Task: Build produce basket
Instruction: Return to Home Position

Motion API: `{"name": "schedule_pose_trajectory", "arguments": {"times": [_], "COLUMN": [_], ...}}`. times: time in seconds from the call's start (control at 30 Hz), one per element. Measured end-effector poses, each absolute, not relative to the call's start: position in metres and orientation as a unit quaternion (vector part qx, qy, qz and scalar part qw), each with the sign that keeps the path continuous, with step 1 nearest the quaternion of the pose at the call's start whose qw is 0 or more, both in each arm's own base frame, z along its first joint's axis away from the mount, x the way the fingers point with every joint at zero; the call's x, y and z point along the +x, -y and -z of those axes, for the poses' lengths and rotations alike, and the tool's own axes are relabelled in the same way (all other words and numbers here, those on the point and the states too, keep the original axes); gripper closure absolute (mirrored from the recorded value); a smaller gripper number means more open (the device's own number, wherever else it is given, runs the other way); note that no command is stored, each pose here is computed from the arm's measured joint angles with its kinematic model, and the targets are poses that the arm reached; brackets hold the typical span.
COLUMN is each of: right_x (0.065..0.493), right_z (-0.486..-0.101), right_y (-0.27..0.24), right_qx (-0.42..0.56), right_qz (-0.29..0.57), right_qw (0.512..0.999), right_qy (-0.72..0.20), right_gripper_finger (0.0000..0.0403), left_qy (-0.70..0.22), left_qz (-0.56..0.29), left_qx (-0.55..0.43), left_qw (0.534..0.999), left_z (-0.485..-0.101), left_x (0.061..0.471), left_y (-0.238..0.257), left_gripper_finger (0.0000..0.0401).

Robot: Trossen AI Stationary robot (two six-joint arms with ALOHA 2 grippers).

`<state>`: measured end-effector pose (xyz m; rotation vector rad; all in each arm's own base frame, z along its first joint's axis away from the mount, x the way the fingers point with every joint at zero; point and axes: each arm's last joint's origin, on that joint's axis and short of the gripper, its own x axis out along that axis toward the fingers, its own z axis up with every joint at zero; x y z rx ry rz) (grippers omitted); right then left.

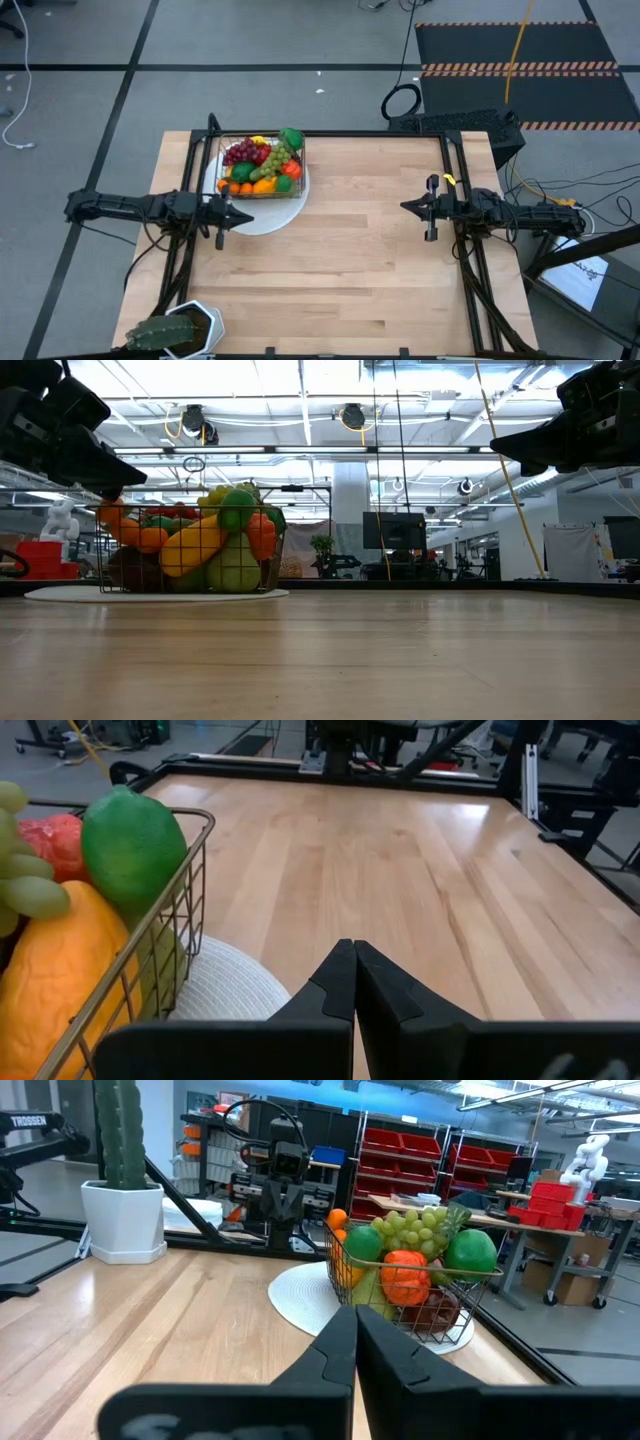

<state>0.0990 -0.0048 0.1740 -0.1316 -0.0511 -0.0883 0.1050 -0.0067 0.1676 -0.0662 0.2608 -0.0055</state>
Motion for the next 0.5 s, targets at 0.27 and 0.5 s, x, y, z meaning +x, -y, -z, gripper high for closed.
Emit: {"name": "schedule_pose_trajectory", "arguments": {"times": [0.27, 0.5], "right_x": [0.0989, 0.0989], "right_z": [-0.174, -0.174], "right_y": [0.0047, 0.0048], "right_qx": [-0.066, -0.066], "right_qz": [0.044, 0.044], "right_qw": [0.997, 0.997], "right_qy": [0.026, 0.026], "right_gripper_finger": [0.0403, 0.0403], "left_qy": [-0.122, -0.1], "left_qz": [0.004, 0.015], "left_qx": [-0.033, -0.023], "left_qw": [0.992, 0.995], "left_z": [-0.1625, -0.1635], "left_x": [0.1024, 0.0999], "left_y": [0.0065, 0.0079], "left_gripper_finger": [0.0401, 0.0401]}}
